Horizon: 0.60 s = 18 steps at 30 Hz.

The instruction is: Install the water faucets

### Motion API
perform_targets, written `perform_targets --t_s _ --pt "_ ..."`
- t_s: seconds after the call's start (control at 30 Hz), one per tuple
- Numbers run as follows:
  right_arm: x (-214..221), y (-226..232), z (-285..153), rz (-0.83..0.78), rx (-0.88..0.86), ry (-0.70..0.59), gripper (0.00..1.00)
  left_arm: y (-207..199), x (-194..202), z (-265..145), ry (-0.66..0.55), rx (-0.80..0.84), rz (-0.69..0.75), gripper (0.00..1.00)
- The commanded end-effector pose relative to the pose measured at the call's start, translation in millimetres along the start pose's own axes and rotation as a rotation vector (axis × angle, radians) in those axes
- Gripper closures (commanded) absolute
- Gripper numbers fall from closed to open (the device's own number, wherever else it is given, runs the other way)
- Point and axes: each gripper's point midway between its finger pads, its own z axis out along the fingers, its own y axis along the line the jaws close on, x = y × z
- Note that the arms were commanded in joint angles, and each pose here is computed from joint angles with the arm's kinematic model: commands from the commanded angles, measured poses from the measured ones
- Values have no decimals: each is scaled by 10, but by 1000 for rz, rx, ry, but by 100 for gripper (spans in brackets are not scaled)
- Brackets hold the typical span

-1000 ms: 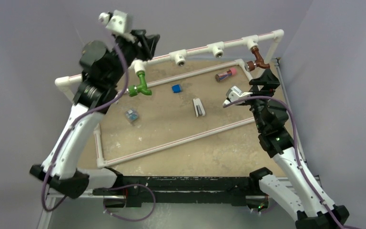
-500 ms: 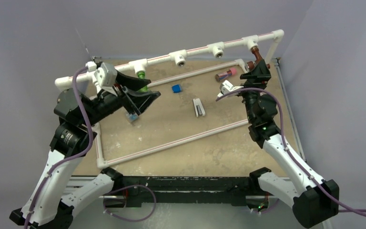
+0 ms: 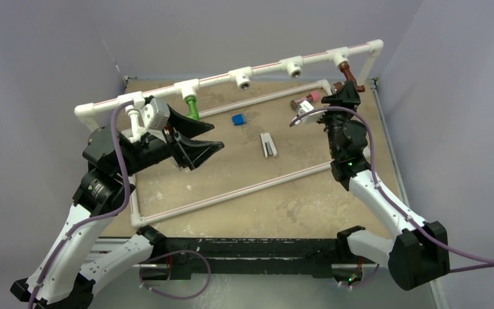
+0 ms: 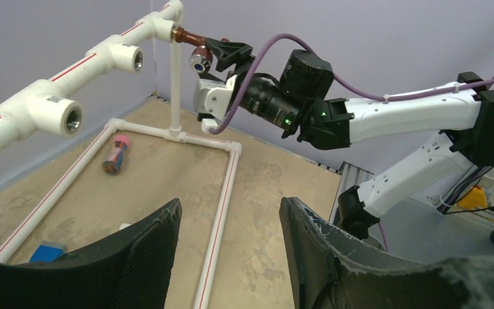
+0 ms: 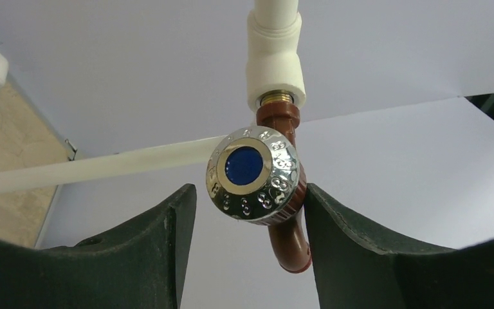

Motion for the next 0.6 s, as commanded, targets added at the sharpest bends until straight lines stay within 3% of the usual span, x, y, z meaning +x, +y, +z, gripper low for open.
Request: perform_targets --t_s 0.0,0.1,0.17,0.43,0.57 --pt "89 -360 81 80 120 24 39 -159 -87 -31 -26 61 8 43" --pt "95 -364 147 100 125 27 44 -178 -64 -31 -21 71 4 44" --pt "104 -379 196 126 129 29 53 -186 -47 -22 -17 78 1 44" --pt "126 -334 235 234 144 39 100 -206 10 24 0 97 -6 44" --pt "45 -305 231 441 145 -3 100 -242 33 55 14 114 -4 44"
